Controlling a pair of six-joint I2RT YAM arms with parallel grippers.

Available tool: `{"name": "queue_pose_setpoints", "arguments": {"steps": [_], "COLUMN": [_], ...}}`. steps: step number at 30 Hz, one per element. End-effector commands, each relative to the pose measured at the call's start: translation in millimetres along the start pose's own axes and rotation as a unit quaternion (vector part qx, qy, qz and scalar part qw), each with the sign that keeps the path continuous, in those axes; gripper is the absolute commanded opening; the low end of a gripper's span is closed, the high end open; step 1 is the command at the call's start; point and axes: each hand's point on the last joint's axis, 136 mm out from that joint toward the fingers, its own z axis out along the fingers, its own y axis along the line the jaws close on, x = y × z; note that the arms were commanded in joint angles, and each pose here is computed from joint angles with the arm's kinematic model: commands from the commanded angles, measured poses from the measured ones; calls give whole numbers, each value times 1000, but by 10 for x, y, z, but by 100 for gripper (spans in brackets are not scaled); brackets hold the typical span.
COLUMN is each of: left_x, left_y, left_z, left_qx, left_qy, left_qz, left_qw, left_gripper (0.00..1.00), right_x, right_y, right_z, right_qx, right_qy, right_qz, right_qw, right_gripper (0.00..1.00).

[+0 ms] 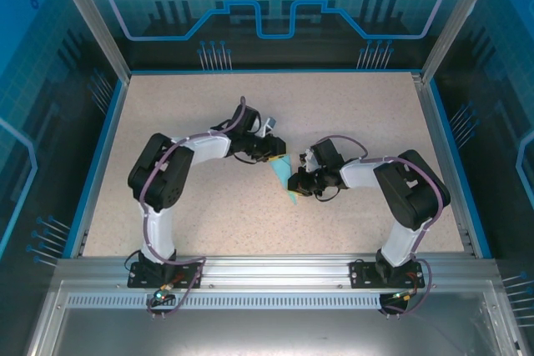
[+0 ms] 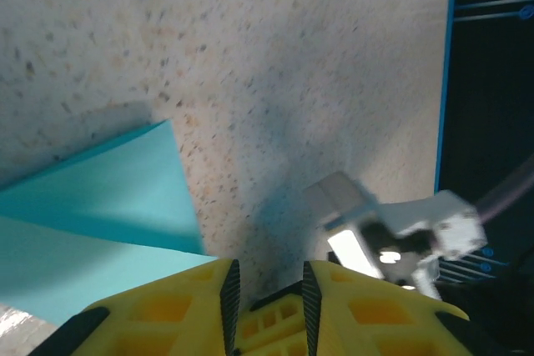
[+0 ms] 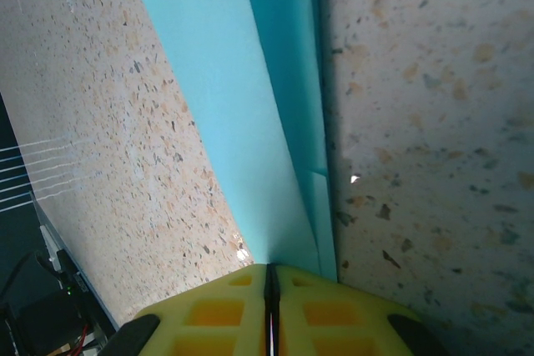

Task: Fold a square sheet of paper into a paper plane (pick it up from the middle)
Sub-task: Fold the wing for the fifth time at the center of the table.

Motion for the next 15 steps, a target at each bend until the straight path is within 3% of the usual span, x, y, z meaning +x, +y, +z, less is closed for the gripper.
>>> {"name": "queue_pose_setpoints", "arguments": {"steps": [1, 15], "left_x": [33, 134], "left_y": [170, 598], "left_z": [118, 280], "left_qx": [-5, -62], "left_qy": [19, 34], "left_qz": [-24, -48], "left_qw": [1000, 996], "left_gripper": [29, 29], "right_x": [256, -48], "right_y": [-377, 211], "right_z": [68, -98], "right_qx": [56, 12], "right_qy": [36, -10], "right_qz": [48, -8], "right_qw": [997, 1000], "right_gripper": [12, 17]}}
